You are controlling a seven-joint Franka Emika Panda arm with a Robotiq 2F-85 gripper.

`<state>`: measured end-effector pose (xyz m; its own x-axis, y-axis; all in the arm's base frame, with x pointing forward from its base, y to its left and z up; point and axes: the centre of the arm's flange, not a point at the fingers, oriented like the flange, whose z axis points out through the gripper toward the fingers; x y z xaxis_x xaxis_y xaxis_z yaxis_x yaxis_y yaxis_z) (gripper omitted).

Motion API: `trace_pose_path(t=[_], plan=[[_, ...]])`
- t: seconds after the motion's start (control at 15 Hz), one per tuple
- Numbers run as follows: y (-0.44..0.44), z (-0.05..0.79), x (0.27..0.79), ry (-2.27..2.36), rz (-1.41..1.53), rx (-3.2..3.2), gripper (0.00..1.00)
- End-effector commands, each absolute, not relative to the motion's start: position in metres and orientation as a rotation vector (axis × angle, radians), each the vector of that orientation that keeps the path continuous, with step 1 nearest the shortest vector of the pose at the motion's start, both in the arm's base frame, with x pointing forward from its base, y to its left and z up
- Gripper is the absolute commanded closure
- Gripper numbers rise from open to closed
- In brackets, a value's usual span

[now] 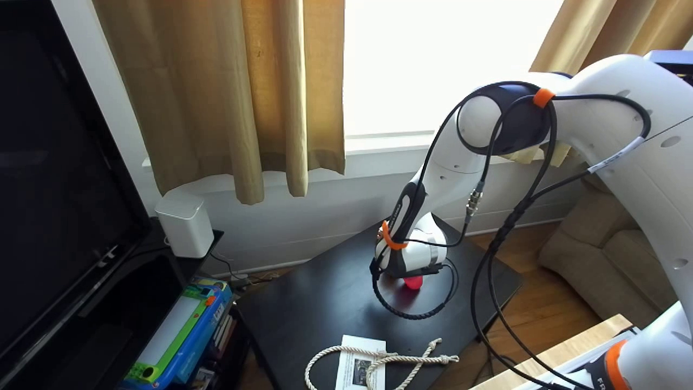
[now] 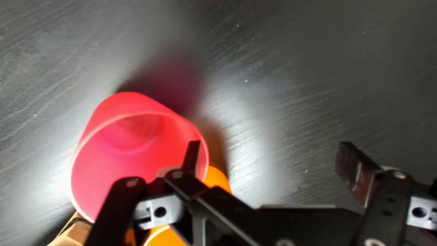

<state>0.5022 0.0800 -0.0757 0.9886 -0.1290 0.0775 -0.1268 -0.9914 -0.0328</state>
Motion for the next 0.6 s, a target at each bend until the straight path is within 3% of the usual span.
trace_pose_path(t=[0.0,0.53], plan=[[0.097,-0.085,0.502,0.249,-0.113,-3.069,0.00],[0.109,-0.092,0.499,0.321,-0.062,-3.049,0.00]])
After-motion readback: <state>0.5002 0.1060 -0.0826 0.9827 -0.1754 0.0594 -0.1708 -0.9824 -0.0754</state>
